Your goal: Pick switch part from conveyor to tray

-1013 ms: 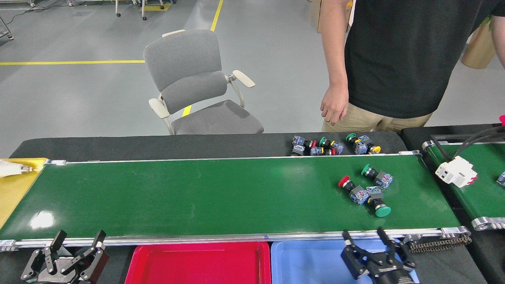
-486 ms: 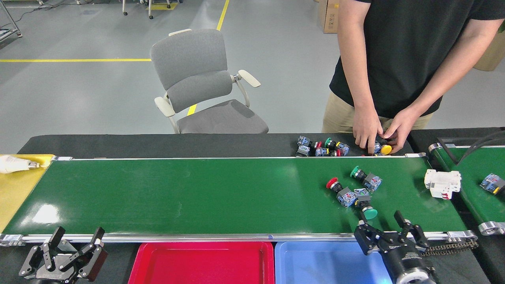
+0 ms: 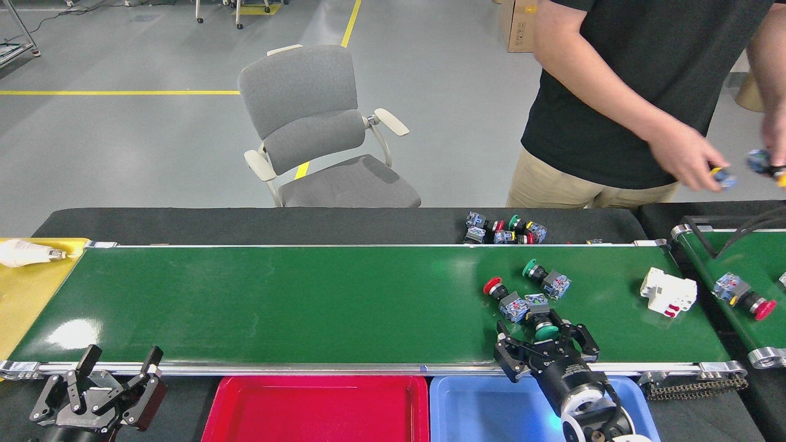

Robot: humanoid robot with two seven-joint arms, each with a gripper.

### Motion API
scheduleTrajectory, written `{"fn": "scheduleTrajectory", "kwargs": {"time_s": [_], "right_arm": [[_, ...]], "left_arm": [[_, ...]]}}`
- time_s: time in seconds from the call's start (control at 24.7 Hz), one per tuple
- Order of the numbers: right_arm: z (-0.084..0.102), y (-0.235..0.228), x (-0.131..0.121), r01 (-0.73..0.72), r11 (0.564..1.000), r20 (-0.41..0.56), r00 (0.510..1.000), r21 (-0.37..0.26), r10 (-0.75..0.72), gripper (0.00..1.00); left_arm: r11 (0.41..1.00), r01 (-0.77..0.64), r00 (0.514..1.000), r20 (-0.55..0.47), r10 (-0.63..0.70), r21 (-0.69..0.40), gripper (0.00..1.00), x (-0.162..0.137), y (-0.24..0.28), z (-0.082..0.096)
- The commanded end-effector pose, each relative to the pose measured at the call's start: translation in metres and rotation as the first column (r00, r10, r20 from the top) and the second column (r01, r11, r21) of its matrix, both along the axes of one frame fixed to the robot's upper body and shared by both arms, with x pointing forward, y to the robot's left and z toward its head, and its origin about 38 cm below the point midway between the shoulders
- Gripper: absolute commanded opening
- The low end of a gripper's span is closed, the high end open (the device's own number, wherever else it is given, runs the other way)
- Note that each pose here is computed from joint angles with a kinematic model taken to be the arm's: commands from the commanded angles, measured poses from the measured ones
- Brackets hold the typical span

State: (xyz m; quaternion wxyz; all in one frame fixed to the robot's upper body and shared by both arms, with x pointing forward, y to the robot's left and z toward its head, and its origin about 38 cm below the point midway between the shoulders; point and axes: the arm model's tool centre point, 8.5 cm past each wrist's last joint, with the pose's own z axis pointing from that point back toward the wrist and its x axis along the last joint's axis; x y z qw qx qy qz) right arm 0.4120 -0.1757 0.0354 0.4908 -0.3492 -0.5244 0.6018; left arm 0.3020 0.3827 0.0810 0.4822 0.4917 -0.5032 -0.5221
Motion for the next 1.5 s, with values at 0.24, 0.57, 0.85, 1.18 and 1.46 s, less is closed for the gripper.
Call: {"fn": "scheduleTrajectory", "kwargs": {"time_s": [0.24, 0.57, 0.85, 1.18, 1.46], "right_arm": [[0.018, 0.042, 0.037, -0.043, 0.999, 0.011, 0.999, 0.027, 0.043, 0.98], [0.015, 0.071, 0.032, -0.142, 0.990, -0.006, 0.990, -0.004, 0.142, 0.22], [0.027, 0.083, 0.027, -0.229, 0.973, 0.033, 0.973, 0.018, 0.228, 0.05], [0.042, 0.151, -0.076, -0.573, 0.817, 0.149, 0.815, 0.064, 0.560, 0.06], [0.046, 0.174, -0.118, -0.745, 0.663, 0.186, 0.663, 0.070, 0.725, 1.00]], "left_arm": [[1.000, -0.005, 1.000, 0.010, 0.005, 0.019, 1.00, 0.005, 0.009, 0.004], [1.000, -0.005, 1.000, 0.007, 0.005, 0.015, 1.00, 0.005, 0.009, 0.003], [1.000, -0.016, 1.000, -0.001, 0.016, 0.012, 1.00, 0.003, 0.013, 0.000], [1.000, -0.016, 1.000, -0.002, 0.016, 0.009, 1.00, 0.003, 0.013, 0.000], [1.000, 0.010, 1.000, 0.000, -0.010, 0.013, 1.00, 0.004, 0.006, 0.001]]}}
